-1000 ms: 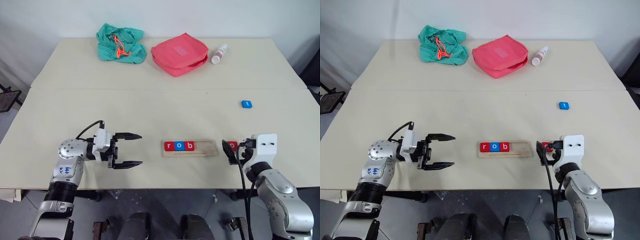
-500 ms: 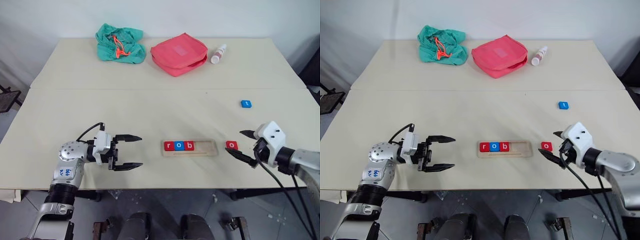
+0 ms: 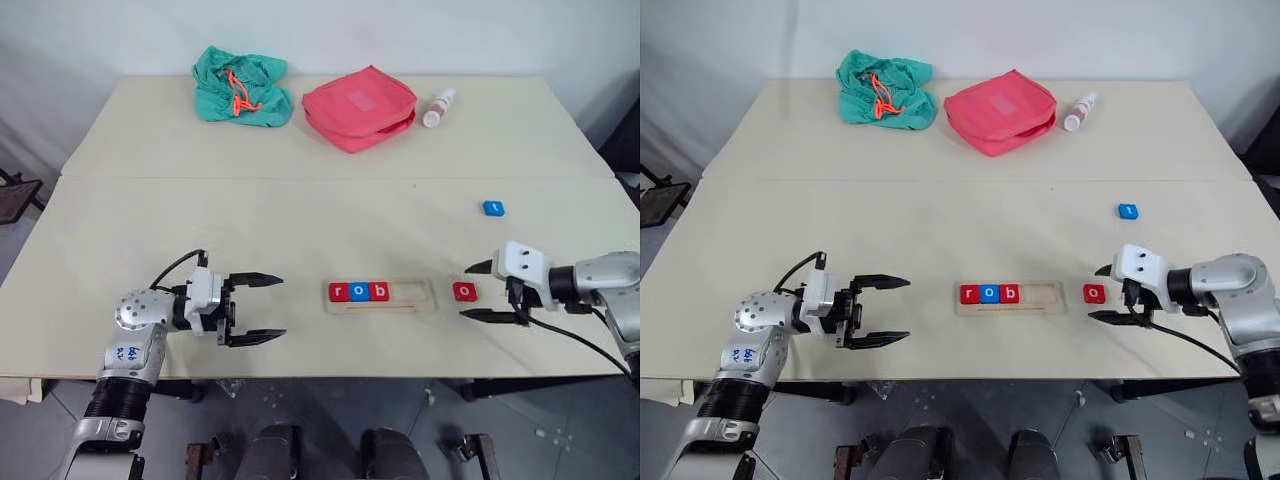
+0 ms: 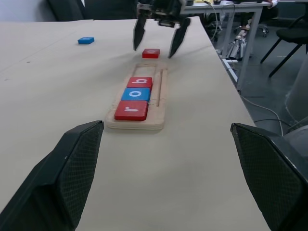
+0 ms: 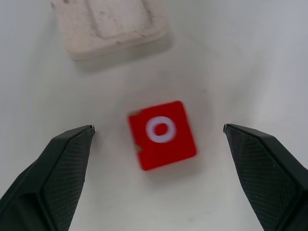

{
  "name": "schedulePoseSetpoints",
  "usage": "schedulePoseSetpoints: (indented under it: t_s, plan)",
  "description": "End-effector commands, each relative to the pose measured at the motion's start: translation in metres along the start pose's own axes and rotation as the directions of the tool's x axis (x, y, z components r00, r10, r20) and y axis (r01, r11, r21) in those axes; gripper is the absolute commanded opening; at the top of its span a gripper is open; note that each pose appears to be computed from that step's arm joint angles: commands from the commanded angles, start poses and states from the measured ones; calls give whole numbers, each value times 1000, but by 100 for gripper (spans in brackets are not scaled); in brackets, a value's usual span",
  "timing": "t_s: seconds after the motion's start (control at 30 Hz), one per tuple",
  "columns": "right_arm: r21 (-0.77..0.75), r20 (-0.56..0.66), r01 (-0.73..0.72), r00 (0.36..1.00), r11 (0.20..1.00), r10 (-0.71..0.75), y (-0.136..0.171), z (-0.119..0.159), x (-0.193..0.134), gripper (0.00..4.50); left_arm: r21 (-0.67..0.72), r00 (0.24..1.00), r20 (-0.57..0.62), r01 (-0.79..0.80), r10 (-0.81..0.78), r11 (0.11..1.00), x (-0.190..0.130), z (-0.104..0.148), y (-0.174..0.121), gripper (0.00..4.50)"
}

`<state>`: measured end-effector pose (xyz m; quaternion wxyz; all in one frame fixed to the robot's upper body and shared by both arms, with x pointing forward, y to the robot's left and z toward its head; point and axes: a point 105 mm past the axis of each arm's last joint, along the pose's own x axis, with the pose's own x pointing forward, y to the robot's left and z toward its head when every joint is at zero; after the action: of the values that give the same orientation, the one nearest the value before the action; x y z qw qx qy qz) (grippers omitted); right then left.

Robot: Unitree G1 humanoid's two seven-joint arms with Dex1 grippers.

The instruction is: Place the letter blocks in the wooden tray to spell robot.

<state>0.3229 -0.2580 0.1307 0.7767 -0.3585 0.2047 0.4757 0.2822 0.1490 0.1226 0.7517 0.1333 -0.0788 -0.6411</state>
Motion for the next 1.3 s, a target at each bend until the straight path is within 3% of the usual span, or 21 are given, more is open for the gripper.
schedulePoseSetpoints:
  t_s: [0.03,0.37,0.47,0.7,0.83,0.97,1.3]
  plan:
    - [-28,-31,2,1000,1000,-3,-5,-6,0,448,33,1000,7,-19,18,999,-5,9,0,450]
    - [-36,-60,-34,998,999,32,-5,-9,3,448,39,1000,-6,-25,26,999,-10,11,2,450]
    - [-33,-63,-32,998,999,30,-5,-10,5,385,42,1000,-6,-26,27,999,-10,11,4,450]
    - [-23,-55,-34,998,999,33,0,-10,6,153,40,1000,-1,-26,26,999,-7,11,5,450]
    - [2,-13,7,1000,1000,-7,-5,1,4,146,38,1000,0,-26,26,999,-7,10,5,450]
    - [57,135,26,990,998,-33,-10,51,-1,146,35,1000,0,-17,17,999,-7,10,5,450]
    - [-14,94,-124,988,992,124,21,96,24,146,41,1000,4,-9,9,999,-4,9,8,450]
